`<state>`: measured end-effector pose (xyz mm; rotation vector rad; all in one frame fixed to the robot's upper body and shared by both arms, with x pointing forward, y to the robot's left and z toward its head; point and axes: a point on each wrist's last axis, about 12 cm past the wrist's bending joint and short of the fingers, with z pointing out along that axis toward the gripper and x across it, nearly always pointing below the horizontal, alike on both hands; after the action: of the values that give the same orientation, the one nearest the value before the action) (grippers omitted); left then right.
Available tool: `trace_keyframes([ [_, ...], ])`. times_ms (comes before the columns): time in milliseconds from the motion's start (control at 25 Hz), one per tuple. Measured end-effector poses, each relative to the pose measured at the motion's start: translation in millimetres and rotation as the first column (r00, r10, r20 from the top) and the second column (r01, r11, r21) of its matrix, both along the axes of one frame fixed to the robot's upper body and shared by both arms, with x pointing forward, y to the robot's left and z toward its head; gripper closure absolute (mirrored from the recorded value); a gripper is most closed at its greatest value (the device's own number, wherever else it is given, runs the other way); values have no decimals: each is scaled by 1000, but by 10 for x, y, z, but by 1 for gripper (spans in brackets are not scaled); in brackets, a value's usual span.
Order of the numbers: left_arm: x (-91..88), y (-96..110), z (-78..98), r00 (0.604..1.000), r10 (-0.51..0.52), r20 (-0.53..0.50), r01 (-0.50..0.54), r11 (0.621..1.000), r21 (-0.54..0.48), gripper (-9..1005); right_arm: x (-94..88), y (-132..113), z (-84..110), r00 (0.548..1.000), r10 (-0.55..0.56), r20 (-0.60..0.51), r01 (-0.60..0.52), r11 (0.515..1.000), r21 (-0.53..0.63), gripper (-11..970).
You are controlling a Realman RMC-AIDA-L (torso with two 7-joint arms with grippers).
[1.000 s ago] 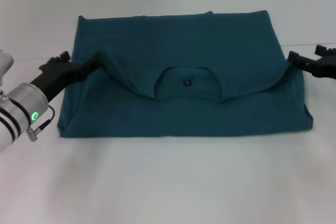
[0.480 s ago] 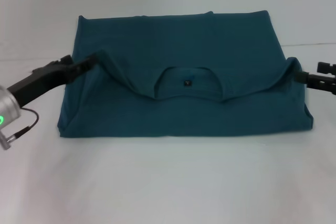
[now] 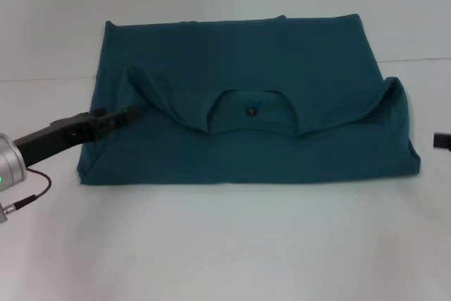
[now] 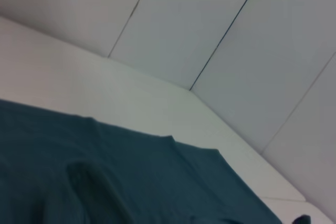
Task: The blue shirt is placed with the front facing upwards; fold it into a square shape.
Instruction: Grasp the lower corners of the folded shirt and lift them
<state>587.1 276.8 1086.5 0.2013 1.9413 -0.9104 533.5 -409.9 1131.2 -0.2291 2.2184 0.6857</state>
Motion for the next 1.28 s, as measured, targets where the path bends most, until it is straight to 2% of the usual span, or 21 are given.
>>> trace_keyframes([
  [200,38,-84,51,998,-55,13,54,997,48,91,118,14,-18,989,-45,-144,36,997,-64,36],
  [360,71,-132,114,996,-77,36,75,995,62,92,240,13,-26,980,-96,-174,80,992,-100,37],
  [520,106,-160,169,994,-90,57,86,994,70,92,374,23,-124,970,-117,-213,99,991,-95,38],
  [680,121,-176,191,992,-102,74,96,992,81,92,499,75,-215,966,-114,-232,96,992,-86,39],
  [880,149,-170,230,992,-94,89,87,993,85,92,609,251,-261,970,-86,-228,67,994,-90,41],
  [1040,175,-173,272,990,-93,104,84,993,88,92,662,368,-301,968,-67,-244,51,996,-72,42],
  [1280,197,-184,280,991,-83,107,74,993,90,93,667,409,-353,964,-71,-258,56,996,-66,43],
])
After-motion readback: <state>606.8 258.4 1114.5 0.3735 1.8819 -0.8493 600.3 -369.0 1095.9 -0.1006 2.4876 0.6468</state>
